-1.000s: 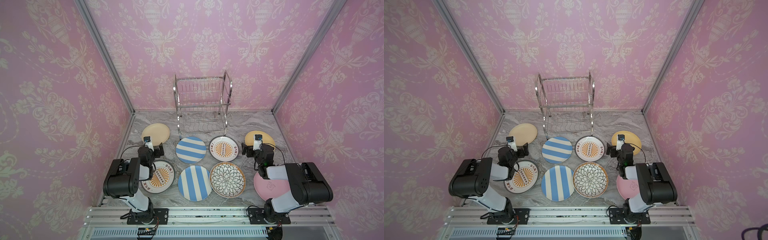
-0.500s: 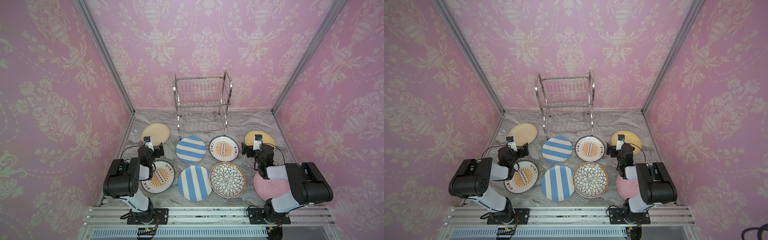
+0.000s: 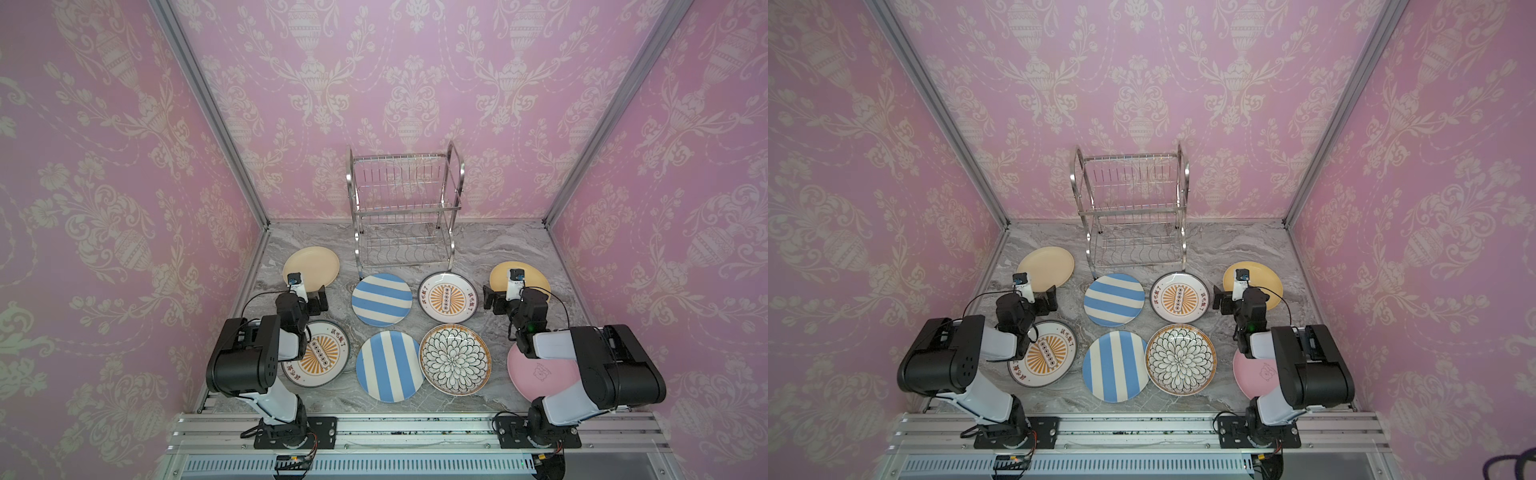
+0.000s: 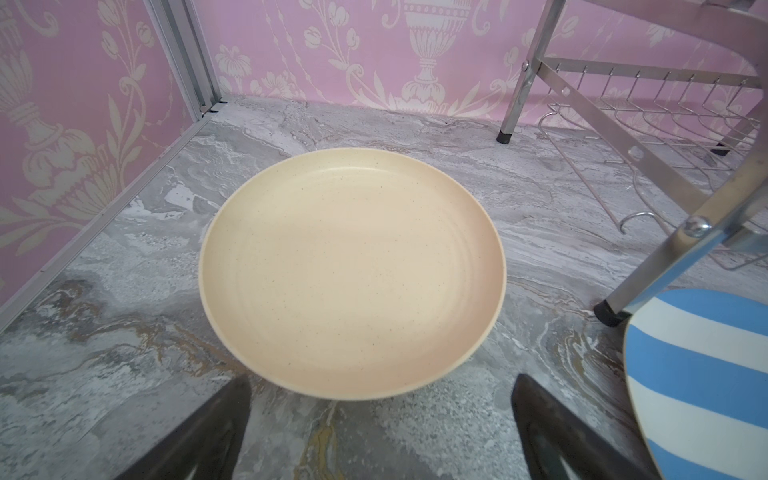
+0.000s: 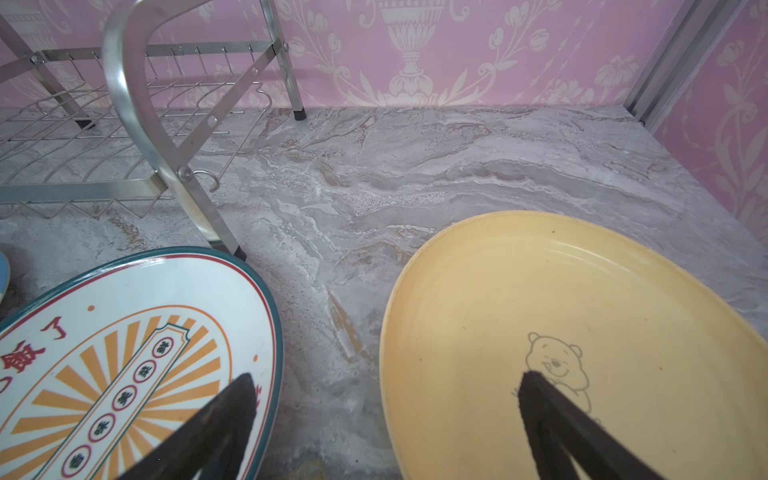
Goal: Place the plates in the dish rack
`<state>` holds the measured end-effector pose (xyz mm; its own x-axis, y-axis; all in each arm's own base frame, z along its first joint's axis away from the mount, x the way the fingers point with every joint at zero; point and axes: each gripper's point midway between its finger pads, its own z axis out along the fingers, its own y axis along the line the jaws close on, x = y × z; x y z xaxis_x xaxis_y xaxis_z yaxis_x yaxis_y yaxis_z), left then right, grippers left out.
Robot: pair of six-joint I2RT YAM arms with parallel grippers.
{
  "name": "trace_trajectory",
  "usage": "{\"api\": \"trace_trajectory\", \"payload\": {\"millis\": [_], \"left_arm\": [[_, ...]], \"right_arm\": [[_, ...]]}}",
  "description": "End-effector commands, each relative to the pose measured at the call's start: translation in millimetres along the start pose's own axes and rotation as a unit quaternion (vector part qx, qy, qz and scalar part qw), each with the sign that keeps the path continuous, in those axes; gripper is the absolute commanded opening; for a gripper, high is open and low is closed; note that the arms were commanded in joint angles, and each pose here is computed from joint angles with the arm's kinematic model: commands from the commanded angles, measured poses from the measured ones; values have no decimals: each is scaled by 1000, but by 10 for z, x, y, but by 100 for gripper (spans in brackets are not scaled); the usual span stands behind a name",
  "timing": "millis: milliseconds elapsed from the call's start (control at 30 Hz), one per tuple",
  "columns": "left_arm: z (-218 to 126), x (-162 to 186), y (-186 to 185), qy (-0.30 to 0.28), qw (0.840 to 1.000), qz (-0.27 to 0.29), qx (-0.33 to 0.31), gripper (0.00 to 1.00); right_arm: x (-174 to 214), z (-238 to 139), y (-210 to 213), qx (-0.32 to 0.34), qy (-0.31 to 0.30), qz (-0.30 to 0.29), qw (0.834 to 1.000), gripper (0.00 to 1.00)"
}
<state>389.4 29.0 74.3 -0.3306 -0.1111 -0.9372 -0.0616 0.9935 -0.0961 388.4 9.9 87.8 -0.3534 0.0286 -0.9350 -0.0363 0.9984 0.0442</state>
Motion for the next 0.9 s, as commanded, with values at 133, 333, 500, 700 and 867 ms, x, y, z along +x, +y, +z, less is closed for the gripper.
{"api": "trace_trajectory", "payload": {"millis": [133, 333, 500, 700, 867], "left_arm": [[-82, -255, -27, -6, 1000, 8, -3, 99], [-330, -718, -119, 6, 999, -32, 6, 99], [-493, -990, -395, 30, 994, -82, 71, 99], [-616, -1130, -635, 34, 982, -129, 132, 99], [-679, -1223, -781, 30, 979, -127, 158, 99]], "right_arm": [[-584, -273, 1, 2, -21, 17, 1000, 100], [-1024, -821, 525, -105, 110, 28, 988, 98], [-748, -1251, 944, -165, 277, 66, 944, 94], [-355, -1265, 926, -125, 314, 181, 924, 87], [-54, -1087, 827, -85, 308, 224, 921, 74]]}}
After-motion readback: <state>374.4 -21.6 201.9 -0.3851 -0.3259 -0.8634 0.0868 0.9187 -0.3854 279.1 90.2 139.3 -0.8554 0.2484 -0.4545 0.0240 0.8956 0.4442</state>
